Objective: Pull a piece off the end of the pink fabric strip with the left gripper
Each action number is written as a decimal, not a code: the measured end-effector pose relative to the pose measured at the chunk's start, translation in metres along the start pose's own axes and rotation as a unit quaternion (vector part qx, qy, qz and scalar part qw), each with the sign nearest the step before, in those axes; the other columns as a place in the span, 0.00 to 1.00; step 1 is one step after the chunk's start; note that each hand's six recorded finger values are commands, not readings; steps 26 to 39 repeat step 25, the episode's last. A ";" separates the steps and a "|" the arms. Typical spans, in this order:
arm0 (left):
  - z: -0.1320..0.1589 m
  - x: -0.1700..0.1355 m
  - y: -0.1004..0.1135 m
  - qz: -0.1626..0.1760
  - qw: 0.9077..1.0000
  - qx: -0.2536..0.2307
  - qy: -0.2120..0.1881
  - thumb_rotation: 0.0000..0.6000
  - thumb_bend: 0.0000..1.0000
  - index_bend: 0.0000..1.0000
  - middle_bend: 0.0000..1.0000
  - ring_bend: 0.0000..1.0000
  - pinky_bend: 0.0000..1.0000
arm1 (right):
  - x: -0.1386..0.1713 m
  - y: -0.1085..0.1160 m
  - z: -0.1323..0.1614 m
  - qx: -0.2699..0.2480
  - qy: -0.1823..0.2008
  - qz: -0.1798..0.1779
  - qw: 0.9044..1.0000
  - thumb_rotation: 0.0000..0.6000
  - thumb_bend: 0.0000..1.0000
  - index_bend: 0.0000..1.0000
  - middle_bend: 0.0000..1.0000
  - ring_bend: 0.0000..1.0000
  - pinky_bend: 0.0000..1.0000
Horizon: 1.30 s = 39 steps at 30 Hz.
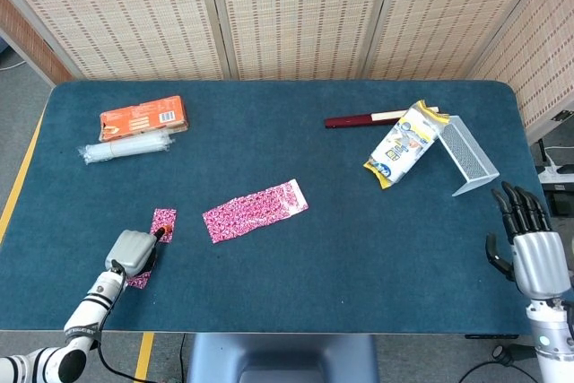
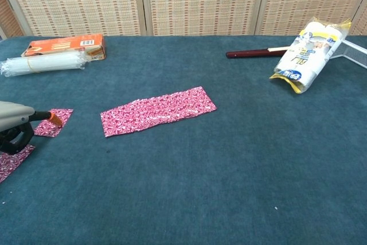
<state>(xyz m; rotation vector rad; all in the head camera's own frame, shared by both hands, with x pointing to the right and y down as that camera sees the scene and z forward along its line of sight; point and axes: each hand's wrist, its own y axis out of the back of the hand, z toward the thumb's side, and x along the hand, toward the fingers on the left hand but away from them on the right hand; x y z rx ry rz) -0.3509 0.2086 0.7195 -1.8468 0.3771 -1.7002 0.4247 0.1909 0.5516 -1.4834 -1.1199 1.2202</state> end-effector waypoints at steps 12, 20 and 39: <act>0.004 -0.025 0.043 0.149 0.987 -0.046 -0.043 1.00 0.66 0.08 0.45 0.57 0.70 | -0.001 0.000 -0.001 0.000 -0.001 0.004 1.000 1.00 0.58 0.00 0.00 0.00 0.11; -0.040 -0.073 0.025 0.185 0.980 -0.069 -0.023 1.00 0.62 0.08 0.32 0.44 0.63 | -0.002 0.004 -0.001 0.002 -0.009 -0.024 1.000 1.00 0.37 0.00 0.00 0.00 0.11; -0.063 -0.089 0.021 0.187 0.979 -0.080 -0.007 1.00 0.62 0.08 0.32 0.44 0.63 | 0.000 0.000 -0.001 0.010 -0.015 -0.024 1.000 1.00 0.32 0.00 0.00 0.00 0.11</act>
